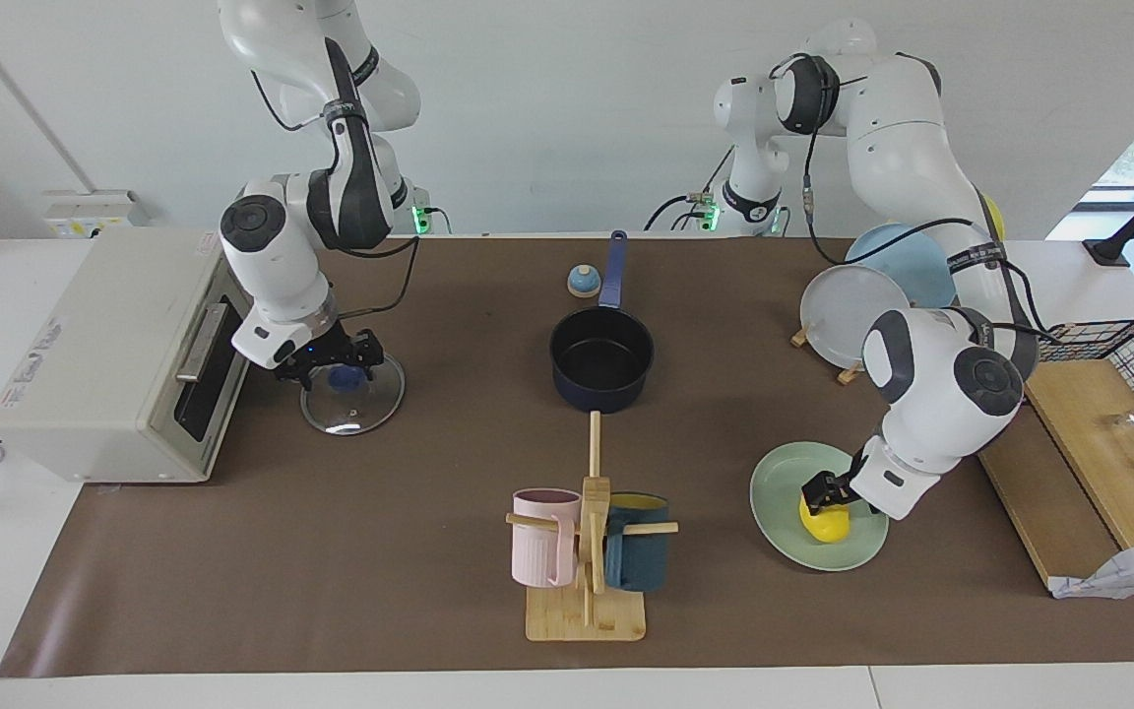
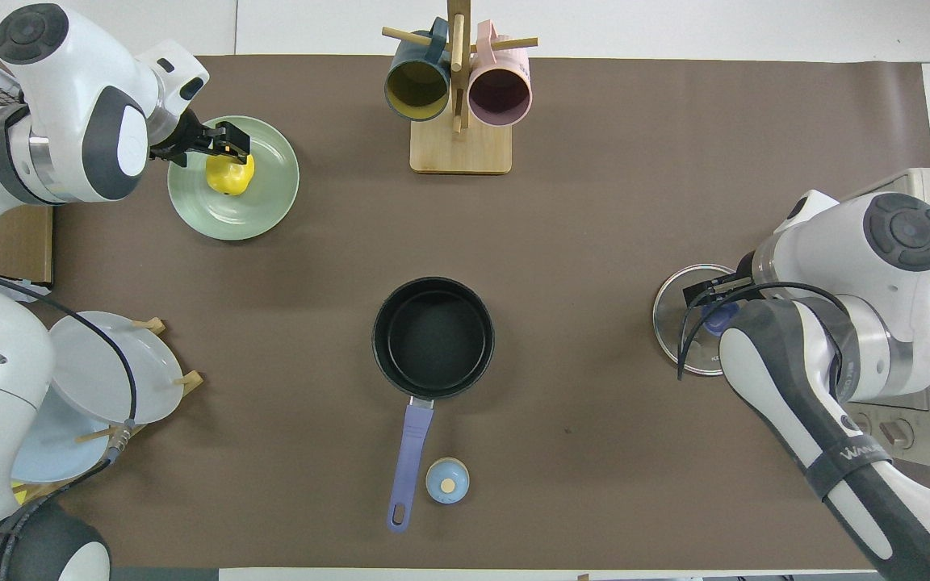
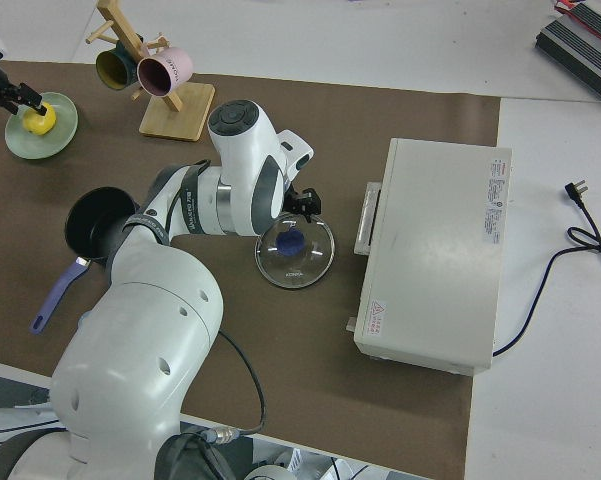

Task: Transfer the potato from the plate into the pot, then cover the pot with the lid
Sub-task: 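Grasp the potato with the left gripper while the right gripper reaches the lid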

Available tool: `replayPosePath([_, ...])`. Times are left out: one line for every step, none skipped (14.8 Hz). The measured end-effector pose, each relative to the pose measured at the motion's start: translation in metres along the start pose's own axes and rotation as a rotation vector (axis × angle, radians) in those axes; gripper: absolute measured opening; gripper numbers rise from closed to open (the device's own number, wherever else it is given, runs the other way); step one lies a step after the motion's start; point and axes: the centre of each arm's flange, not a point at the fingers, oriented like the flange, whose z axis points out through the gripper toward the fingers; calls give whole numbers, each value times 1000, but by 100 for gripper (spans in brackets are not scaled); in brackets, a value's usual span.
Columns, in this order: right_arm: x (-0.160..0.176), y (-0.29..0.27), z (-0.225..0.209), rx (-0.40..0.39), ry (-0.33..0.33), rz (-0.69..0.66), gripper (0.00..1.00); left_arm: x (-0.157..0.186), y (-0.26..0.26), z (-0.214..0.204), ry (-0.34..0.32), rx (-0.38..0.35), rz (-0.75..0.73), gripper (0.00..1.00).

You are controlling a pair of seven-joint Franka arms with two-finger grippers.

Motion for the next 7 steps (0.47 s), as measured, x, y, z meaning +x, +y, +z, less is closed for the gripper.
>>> replayPosePath([-3,-1,3,0,3,-5,100,-1,1,2,-1,0,-3,100])
replayPosePath([-6,-2,4,-1,12,-15,100,-1,2,3,-1,0,-6,100])
replayPosePath([-10,-2,6,-3,22,-26,100,-1,2,3,0,-1,-8,100])
replayPosePath([-14,-3,8,-3,28,-31,100,-1,2,3,1,-1,-8,95])
replayPosePath([-18,-3,11,-4,30,-32,100,0,2,2,6,-1,-8,95])
replayPosePath([-22,-3,14,-4,30,-33,100,0,2,3,13,-1,-8,90])
replayPosePath([-24,-4,16,-4,30,-33,100,-1,4,6,18,-2,-7,76])
